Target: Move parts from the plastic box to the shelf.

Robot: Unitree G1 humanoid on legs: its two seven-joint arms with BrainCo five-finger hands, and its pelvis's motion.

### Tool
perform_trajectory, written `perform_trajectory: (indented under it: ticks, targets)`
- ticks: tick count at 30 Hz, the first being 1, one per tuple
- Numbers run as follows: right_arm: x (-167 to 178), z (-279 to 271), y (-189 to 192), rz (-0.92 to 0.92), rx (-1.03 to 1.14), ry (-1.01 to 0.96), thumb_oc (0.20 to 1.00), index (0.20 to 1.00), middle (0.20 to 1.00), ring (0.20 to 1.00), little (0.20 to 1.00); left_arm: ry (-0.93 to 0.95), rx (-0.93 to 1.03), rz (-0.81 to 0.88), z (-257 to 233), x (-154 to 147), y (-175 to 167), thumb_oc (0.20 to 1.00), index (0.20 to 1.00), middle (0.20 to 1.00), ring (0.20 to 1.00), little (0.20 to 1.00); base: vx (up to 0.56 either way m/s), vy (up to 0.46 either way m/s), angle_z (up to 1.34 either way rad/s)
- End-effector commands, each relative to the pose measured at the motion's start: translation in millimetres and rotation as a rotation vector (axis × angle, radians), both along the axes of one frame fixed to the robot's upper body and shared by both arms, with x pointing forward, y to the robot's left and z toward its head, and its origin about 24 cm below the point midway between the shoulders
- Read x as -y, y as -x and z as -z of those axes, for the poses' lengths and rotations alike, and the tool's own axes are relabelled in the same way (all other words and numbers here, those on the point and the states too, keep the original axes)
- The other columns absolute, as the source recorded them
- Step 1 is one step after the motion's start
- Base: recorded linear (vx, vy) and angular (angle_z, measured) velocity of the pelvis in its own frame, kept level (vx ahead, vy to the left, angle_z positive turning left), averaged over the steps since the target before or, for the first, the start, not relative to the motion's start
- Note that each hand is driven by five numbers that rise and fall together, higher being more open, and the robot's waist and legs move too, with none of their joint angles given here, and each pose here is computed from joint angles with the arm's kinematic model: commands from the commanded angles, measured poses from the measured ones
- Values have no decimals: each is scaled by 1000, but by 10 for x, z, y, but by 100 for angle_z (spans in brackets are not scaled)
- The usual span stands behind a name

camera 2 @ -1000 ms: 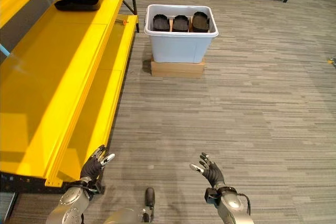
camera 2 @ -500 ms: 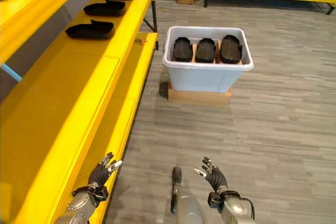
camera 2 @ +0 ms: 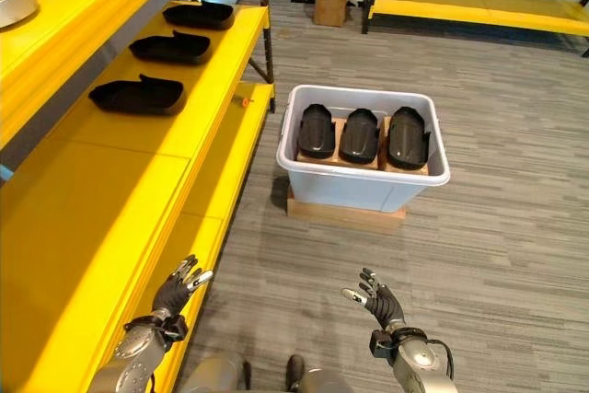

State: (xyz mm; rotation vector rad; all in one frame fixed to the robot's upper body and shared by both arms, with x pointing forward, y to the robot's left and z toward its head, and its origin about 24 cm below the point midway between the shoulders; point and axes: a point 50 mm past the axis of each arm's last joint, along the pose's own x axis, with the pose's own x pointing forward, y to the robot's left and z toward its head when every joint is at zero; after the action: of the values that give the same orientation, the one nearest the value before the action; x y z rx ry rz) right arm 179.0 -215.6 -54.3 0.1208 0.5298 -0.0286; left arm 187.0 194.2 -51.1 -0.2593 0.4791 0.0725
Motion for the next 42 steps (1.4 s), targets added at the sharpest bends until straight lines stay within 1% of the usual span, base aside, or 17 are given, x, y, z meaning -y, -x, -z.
perform_trajectory:
  ticks: [1,4,11,15,21,26,33,37,42]
  targets:
    - [48,-81,13,-20,49,41,1000,1000,1000,1000,1000,-33,67,-12,-109,-97,38,1000,1000,1000,1000,1000,279,86,-43]
    - [53,-52,32,-35,35,59,1000,1000,1000,1000,1000,-42,60,-11,-94,-112,67,1000,1000,1000,1000,1000,213,87,-37]
    - [-60,9,113,-61,6,8,1000,1000,1000,1000,1000,-32,42,-1,-65,-102,107,1000,1000,1000,1000,1000,176,106,-45]
    - [-121,-4,69,-86,17,4,1000,1000,1000,1000,1000,-35,38,-14,-72,-121,120,1000,1000,1000,1000,1000,118,90,2]
    - [-247,-76,-87,-152,64,17,1000,1000,1000,1000,1000,-67,63,-27,-135,-159,25,1000,1000,1000,1000,1000,18,87,-5]
    - [-280,-87,-77,-147,71,1,1000,1000,1000,1000,1000,-82,77,-19,-168,-191,1,1000,1000,1000,1000,1000,31,11,12]
    - [-267,-98,-54,-146,71,15,1000,1000,1000,1000,1000,-92,69,-32,-157,-250,35,1000,1000,1000,1000,1000,85,-185,13]
    - [-243,-81,-34,-146,60,23,1000,1000,1000,1000,1000,-84,61,-44,-126,-235,38,1000,1000,1000,1000,1000,97,-252,28]
    - [-81,-135,-38,-94,77,41,1000,1000,1000,1000,1000,-37,53,-62,-94,-175,37,1000,1000,1000,1000,1000,76,-447,6]
